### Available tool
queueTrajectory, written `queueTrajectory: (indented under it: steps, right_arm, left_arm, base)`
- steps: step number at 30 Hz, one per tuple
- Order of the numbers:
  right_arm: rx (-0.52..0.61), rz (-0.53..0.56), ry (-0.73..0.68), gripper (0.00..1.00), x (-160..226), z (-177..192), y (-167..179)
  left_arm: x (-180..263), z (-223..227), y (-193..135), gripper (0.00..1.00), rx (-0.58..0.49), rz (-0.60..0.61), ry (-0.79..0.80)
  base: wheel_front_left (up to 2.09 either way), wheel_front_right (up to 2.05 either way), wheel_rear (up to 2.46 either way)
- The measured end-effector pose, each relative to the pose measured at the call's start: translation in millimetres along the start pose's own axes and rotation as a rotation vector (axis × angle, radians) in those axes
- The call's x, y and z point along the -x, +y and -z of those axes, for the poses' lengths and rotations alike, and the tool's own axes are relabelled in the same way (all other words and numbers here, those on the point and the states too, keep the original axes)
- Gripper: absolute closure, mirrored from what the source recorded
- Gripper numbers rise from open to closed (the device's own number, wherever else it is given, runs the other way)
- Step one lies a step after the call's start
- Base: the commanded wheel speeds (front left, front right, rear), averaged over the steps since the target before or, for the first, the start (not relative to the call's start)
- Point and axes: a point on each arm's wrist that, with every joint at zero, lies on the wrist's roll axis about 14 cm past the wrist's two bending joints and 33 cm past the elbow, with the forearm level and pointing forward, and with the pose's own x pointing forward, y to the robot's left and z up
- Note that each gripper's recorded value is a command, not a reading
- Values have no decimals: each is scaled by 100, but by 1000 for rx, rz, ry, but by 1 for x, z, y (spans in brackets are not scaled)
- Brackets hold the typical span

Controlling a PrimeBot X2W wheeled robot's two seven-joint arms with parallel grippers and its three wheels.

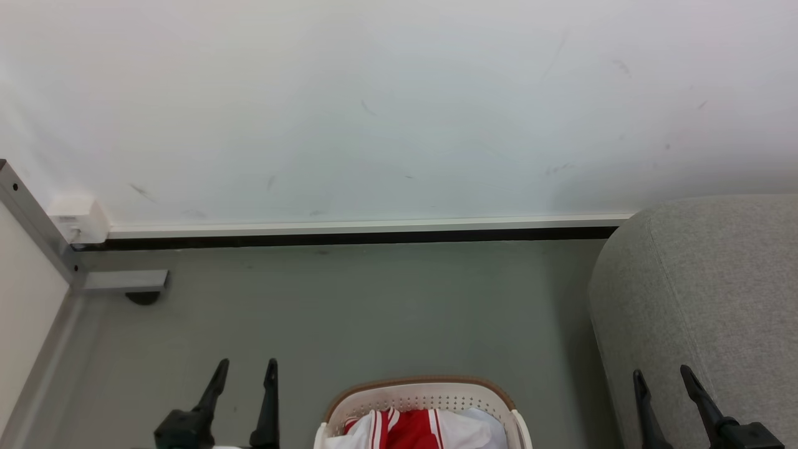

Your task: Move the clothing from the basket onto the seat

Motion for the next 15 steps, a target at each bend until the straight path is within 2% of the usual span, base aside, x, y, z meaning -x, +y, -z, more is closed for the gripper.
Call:
queueTrajectory:
  steps: [15]
  right_arm:
    - [-35,24,-1,0,3,1,-6]
  left_arm:
    - [-1,3,4,0,5,-14,11]
  base:
    - [0,0,0]
